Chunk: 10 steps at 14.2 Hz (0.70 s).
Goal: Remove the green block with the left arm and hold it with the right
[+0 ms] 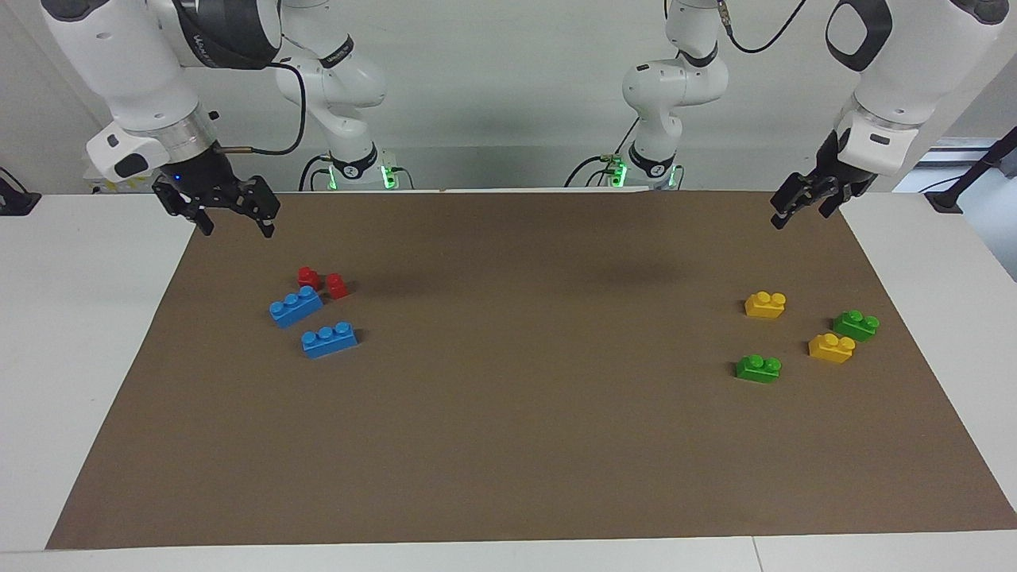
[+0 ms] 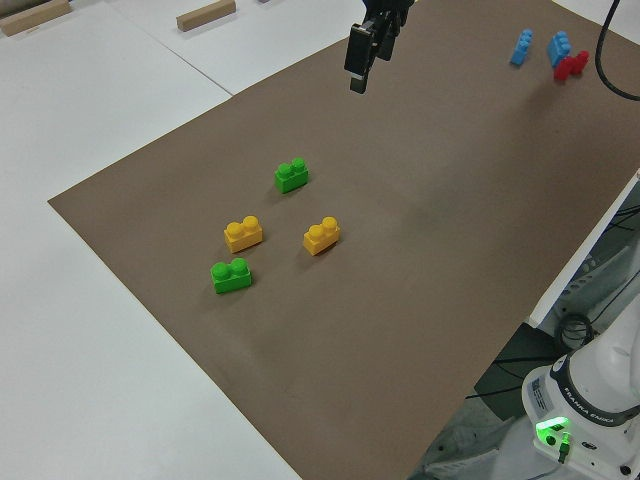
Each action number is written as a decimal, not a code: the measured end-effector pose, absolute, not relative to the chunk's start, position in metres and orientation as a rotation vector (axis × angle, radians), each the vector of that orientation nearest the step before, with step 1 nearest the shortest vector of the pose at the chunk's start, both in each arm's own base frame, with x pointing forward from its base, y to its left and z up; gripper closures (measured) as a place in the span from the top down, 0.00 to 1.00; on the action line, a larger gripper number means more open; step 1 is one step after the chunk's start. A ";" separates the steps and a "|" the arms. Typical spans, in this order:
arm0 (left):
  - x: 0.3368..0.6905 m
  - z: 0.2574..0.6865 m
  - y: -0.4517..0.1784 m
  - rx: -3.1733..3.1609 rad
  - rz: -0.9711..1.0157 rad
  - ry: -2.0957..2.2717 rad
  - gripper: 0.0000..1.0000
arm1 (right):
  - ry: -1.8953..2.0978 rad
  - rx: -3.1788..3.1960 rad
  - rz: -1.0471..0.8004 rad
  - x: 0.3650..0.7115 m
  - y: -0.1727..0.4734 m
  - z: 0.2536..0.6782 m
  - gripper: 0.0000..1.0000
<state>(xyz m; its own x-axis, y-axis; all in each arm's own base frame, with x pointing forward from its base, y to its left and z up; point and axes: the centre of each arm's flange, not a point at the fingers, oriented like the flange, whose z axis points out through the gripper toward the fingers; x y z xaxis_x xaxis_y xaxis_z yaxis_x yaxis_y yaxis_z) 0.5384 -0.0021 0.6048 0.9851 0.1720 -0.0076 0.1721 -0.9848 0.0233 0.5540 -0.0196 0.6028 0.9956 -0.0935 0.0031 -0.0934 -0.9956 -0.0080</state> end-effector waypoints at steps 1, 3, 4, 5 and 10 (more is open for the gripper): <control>0.538 0.605 -0.007 3.108 -0.018 0.255 1.00 | 0.147 -3.130 -0.005 0.554 -0.020 0.603 1.00; 0.535 0.606 -0.017 3.113 -0.038 0.226 1.00 | 0.146 -3.130 -0.004 0.554 -0.019 0.603 1.00; 0.533 0.609 -0.021 3.121 -0.046 0.209 1.00 | 0.146 -3.130 -0.004 0.554 -0.019 0.603 1.00; 0.530 0.613 -0.024 3.128 -0.062 0.196 1.00 | 0.146 -3.130 -0.002 0.554 -0.019 0.602 1.00; 0.522 0.623 -0.028 3.136 -0.097 0.156 1.00 | 0.127 -3.131 0.013 0.553 -0.012 0.601 1.00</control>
